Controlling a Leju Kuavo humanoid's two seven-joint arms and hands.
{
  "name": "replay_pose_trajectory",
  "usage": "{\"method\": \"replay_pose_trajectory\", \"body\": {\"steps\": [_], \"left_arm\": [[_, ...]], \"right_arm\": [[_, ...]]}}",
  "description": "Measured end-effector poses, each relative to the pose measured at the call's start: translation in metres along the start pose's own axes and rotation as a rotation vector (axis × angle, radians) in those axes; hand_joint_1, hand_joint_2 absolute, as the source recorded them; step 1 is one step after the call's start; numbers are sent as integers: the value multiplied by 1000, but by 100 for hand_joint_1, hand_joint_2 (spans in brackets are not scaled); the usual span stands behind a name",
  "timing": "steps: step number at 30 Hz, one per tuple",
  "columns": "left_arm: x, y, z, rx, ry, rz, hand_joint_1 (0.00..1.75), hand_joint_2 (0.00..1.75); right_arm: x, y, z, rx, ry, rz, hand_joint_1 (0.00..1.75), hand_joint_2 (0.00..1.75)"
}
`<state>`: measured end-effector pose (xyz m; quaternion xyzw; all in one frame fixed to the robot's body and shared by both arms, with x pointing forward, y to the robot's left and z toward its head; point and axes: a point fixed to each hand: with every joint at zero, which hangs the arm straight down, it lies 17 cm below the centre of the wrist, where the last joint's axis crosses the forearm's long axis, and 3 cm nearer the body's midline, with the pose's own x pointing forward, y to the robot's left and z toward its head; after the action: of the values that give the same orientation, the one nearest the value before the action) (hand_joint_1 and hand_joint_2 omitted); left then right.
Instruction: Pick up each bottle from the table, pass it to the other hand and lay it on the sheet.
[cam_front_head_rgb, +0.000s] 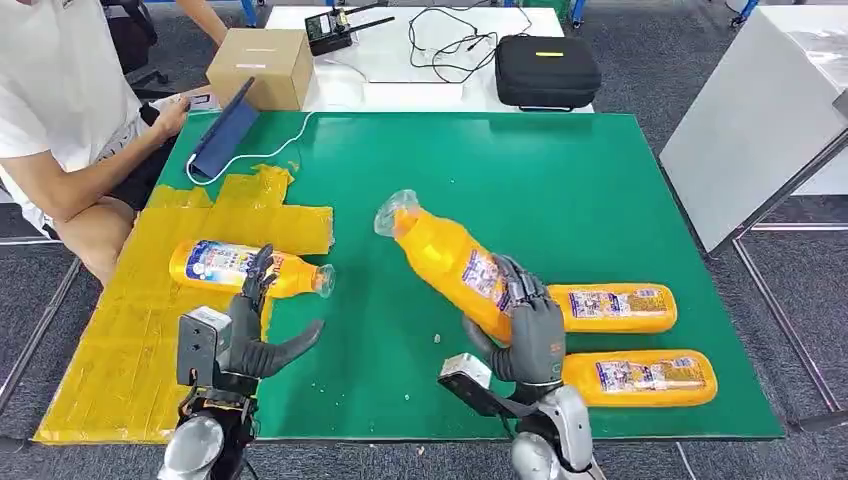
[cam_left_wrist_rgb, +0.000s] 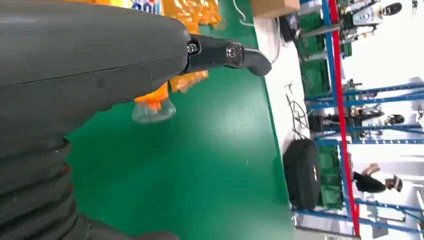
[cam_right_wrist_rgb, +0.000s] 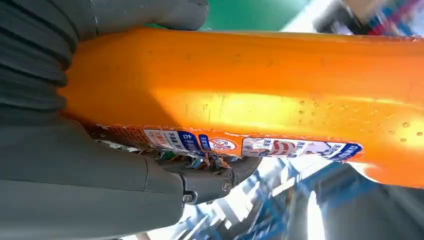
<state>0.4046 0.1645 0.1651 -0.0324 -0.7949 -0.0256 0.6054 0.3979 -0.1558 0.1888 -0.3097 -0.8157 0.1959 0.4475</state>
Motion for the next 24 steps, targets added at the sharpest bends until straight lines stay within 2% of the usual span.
{"method": "replay_pose_trajectory", "body": {"steps": [5, 9, 12, 18, 24], "left_arm": [[-4, -16, 1, -51, 36, 102, 0, 175], [-2, -32, 3, -107, 60, 213, 0, 175], [0, -41, 4, -131, 70, 264, 0, 175], [16, -63, 5, -208, 47, 319, 0, 175], [45, -87, 12, -289, -29, 321, 0, 175]], "right_arm": [[6, -21, -6, -81, 7, -103, 175, 175], [11, 0, -5, 15, 64, -384, 175, 175], [21, 16, -2, 83, 74, -492, 175, 175], [48, 45, 5, 177, 52, -577, 175, 175], [77, 79, 19, 289, 9, -606, 175, 175]]}}
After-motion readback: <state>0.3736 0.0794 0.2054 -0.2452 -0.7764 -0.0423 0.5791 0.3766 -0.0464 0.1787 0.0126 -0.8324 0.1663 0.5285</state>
